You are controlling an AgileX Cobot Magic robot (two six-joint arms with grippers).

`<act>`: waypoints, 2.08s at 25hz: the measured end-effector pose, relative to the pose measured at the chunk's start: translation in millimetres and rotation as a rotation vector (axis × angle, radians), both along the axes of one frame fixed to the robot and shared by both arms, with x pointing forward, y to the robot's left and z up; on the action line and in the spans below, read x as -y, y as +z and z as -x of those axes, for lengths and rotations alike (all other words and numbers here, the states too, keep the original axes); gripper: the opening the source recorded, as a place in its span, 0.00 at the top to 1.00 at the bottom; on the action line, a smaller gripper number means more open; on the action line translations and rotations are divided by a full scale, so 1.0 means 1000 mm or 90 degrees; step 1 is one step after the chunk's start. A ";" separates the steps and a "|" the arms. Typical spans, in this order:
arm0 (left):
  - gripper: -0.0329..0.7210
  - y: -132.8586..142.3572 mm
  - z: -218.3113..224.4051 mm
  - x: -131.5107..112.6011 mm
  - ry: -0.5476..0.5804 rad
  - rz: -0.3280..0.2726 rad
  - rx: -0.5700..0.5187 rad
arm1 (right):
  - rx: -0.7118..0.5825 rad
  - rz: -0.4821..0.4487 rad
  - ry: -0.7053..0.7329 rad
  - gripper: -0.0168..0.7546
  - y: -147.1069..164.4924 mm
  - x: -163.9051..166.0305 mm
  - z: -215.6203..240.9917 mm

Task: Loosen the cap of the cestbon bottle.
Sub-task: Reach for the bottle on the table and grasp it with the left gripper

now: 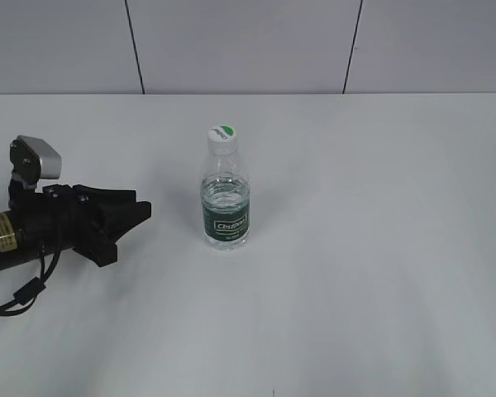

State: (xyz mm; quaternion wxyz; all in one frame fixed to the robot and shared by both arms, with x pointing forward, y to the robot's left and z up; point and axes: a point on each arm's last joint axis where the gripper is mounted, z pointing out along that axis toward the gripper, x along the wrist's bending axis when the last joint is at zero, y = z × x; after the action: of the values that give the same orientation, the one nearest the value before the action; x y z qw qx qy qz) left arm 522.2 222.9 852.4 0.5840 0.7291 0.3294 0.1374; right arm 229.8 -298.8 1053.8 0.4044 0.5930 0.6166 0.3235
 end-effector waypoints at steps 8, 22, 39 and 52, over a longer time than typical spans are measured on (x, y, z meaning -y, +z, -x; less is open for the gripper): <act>0.10 0.000 0.002 0.001 -0.015 -0.002 -0.001 | 0.000 0.000 0.000 0.41 0.000 0.000 0.000; 0.13 0.003 -0.005 0.012 -0.102 -0.015 0.017 | 0.000 0.000 0.000 0.41 0.000 0.000 0.000; 0.17 -0.005 -0.062 0.036 -0.315 -0.007 0.006 | 0.001 0.000 0.000 0.41 0.000 0.000 0.000; 0.17 -0.013 -0.071 0.090 -0.402 -0.003 0.022 | 0.001 -0.001 -0.001 0.41 0.000 0.000 0.000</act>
State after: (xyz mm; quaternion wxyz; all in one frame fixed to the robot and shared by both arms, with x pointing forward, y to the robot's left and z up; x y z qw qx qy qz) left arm 592.8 132.5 839.6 0.6015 0.7944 0.0763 -0.0374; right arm 229.9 -298.8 1053.9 0.4044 0.5934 0.6159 0.3241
